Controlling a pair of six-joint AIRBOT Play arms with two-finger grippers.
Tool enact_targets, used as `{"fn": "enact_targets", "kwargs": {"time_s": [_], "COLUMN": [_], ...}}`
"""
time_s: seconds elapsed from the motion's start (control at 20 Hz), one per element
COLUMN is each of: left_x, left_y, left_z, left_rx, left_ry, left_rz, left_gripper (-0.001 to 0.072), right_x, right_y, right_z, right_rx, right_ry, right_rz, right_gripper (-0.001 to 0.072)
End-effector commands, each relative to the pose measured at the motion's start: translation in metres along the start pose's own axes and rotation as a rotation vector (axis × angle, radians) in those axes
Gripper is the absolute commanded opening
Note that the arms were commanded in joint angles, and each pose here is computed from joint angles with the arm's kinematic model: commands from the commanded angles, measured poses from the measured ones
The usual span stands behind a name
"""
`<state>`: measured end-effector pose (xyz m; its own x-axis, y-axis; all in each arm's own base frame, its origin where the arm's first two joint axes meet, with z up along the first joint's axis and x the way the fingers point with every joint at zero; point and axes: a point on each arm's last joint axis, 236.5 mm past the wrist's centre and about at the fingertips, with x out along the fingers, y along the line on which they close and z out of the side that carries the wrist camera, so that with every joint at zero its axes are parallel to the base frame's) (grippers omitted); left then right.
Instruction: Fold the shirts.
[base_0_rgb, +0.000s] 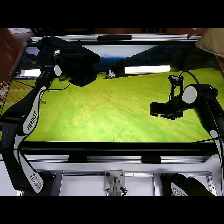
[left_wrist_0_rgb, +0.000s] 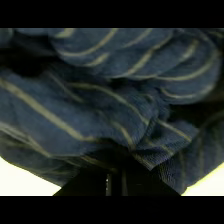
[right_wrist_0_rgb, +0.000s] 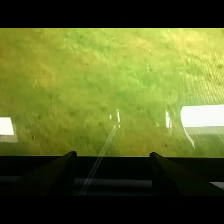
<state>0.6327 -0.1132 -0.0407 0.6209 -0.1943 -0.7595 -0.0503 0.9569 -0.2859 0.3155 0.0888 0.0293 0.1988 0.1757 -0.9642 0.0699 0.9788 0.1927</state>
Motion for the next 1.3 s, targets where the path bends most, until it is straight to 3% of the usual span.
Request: {"fn": "enact_targets", "kwargs": {"time_s": [0.0, 0.15, 0.3, 0.5, 0.65, 0.75, 0.95, 1.25], "left_x": [-0.047, -0.179, -0.351, -0.533, -0.579, -0.557, -0.453, -0.352], "left_y": [-0.036, -0.113, -0.195, -0.270, -0.278, -0.252, -0.153, -0.043], "left_z": [0.036, 0.098, 0.116, 0.061, 0.005, -0.030, -0.104, -0.224], "left_rx": [0.084, 0.339, 0.471, 0.540, 0.624, 0.649, 0.729, 0.728], "left_ry": [-0.097, -0.341, -0.604, -0.774, -0.689, -0.491, -0.011, 0.383], "left_rz": [-0.062, -0.153, -0.291, -0.572, -0.657, -0.580, -0.189, 0.068], "left_gripper": [0.0057, 0.0057, 0.0057, 0.0057, 0.0056, 0.0056, 0.0056, 0.0056], "right_x": [-0.001, -0.022, -0.092, -0.240, -0.318, -0.327, -0.273, -0.126], "right_y": [0.002, 0.002, -0.011, -0.041, -0.051, -0.050, -0.025, 0.018], "right_z": [0.009, 0.022, 0.053, 0.070, 0.043, 0.017, -0.025, -0.061], "right_rx": [-0.023, -0.059, -0.105, -0.105, -0.081, -0.069, -0.114, -0.174], "right_ry": [-0.035, -0.082, -0.282, -0.679, -0.879, -0.877, -0.608, -0.236], "right_rz": [0.008, -0.011, -0.096, -0.244, -0.252, -0.214, -0.090, 0.123], "right_gripper": [0.0555, 0.0555, 0.0554, 0.0555, 0.0555, 0.0555, 0.0555, 0.0598]}}
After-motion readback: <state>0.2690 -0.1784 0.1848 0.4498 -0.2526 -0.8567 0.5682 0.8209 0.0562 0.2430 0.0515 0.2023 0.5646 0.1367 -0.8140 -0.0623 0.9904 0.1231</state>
